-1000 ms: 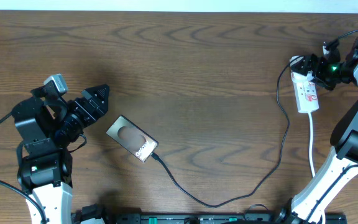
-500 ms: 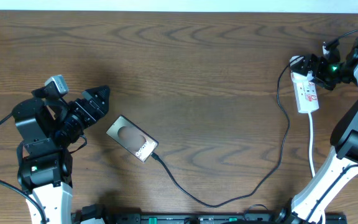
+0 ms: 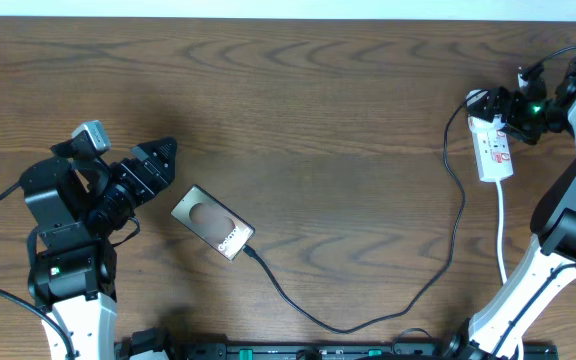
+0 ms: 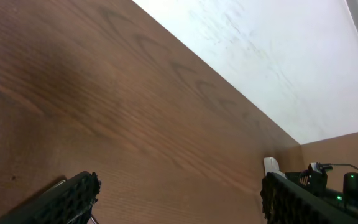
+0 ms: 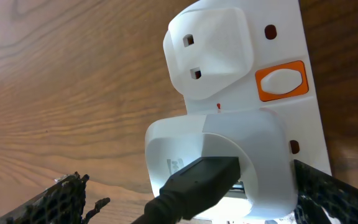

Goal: Plug charger to phone and switch on socket
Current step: 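Press the orange switch beside the charger plug with the right gripper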

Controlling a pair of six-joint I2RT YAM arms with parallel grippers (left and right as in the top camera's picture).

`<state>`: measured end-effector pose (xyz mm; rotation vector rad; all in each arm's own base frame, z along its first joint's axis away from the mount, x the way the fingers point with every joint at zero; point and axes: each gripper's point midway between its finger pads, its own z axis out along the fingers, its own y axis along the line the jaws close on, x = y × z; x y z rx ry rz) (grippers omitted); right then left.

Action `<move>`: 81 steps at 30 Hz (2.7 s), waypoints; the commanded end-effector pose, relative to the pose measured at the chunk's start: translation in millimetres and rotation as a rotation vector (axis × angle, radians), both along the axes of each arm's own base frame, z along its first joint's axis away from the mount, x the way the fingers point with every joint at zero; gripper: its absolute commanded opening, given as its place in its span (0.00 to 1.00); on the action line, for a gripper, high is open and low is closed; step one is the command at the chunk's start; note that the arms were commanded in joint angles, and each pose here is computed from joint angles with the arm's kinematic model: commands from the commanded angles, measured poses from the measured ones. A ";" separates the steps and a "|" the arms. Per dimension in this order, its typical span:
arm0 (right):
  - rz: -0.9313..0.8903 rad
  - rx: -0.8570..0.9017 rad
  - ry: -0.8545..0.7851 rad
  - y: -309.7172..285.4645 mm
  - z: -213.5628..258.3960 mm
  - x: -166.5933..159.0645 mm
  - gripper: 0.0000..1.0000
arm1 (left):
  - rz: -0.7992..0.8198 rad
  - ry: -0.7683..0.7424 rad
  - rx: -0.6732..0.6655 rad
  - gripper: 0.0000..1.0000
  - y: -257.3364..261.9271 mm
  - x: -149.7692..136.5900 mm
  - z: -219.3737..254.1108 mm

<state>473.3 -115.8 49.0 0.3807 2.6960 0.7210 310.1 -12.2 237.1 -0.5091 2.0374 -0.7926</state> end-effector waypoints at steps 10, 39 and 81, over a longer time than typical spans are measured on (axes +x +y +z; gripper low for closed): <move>-0.042 -0.009 0.088 -21.7 -15.3 -12.6 0.99 | 0.005 -0.017 0.018 0.86 3.1 1.6 5.8; 0.012 0.032 0.048 -7.2 13.7 -3.9 0.99 | 0.005 -0.017 0.018 0.86 3.0 1.5 5.6; 0.103 0.141 0.108 63.9 -14.8 -11.3 0.99 | 0.005 -0.016 0.018 0.86 3.0 1.5 5.4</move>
